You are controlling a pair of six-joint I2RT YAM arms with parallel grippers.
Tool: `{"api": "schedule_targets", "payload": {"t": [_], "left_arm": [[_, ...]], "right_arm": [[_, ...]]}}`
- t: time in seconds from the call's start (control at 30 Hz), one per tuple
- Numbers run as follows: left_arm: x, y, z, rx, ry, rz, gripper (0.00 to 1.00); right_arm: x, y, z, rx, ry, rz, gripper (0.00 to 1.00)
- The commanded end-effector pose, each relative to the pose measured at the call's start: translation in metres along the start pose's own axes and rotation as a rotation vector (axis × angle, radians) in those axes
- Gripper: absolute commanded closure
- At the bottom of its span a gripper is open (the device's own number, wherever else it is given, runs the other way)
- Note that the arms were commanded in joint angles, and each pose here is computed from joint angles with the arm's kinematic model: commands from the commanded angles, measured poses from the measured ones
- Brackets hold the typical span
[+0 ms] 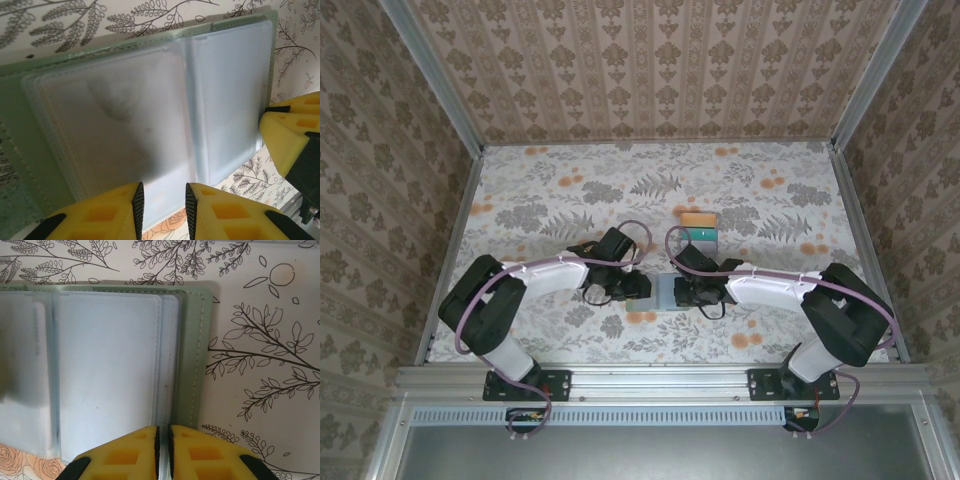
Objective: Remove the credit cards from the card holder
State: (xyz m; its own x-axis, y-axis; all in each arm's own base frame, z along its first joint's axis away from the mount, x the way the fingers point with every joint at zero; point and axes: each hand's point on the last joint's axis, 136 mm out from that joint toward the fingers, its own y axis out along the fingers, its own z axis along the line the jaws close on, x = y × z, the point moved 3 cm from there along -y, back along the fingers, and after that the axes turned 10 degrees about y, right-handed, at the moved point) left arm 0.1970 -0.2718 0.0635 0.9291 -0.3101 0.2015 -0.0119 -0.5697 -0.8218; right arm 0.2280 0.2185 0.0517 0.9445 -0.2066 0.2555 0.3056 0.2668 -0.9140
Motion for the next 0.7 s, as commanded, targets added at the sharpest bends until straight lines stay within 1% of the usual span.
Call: {"api": "schedule_targets", "payload": {"t": [0.0, 0.13, 0.23, 0.4, 0.67], "left_arm": [[0.004, -0.020, -0.004, 0.045, 0.035, -0.038, 0.69], [-0.002, -0.023, 0.003, 0.075, 0.025, -0.029, 0.68], [-0.005, -0.022, 0.006, 0.078, 0.013, -0.026, 0.68], [-0.007, -0.017, 0.011, 0.100, 0.001, 0.003, 0.68], [-0.010, -0.016, 0.014, 0.114, -0.002, 0.011, 0.68]], "right_arm": [[0.001, -0.002, -0.009, -0.034, 0.024, -0.020, 0.83], [0.009, -0.017, -0.009, -0.029, 0.021, -0.070, 0.83], [0.010, -0.021, -0.011, -0.035, 0.015, -0.075, 0.82], [0.003, -0.012, -0.019, -0.050, 0.024, -0.050, 0.82], [0.000, 0.000, -0.016, -0.045, 0.029, -0.017, 0.82]]}}
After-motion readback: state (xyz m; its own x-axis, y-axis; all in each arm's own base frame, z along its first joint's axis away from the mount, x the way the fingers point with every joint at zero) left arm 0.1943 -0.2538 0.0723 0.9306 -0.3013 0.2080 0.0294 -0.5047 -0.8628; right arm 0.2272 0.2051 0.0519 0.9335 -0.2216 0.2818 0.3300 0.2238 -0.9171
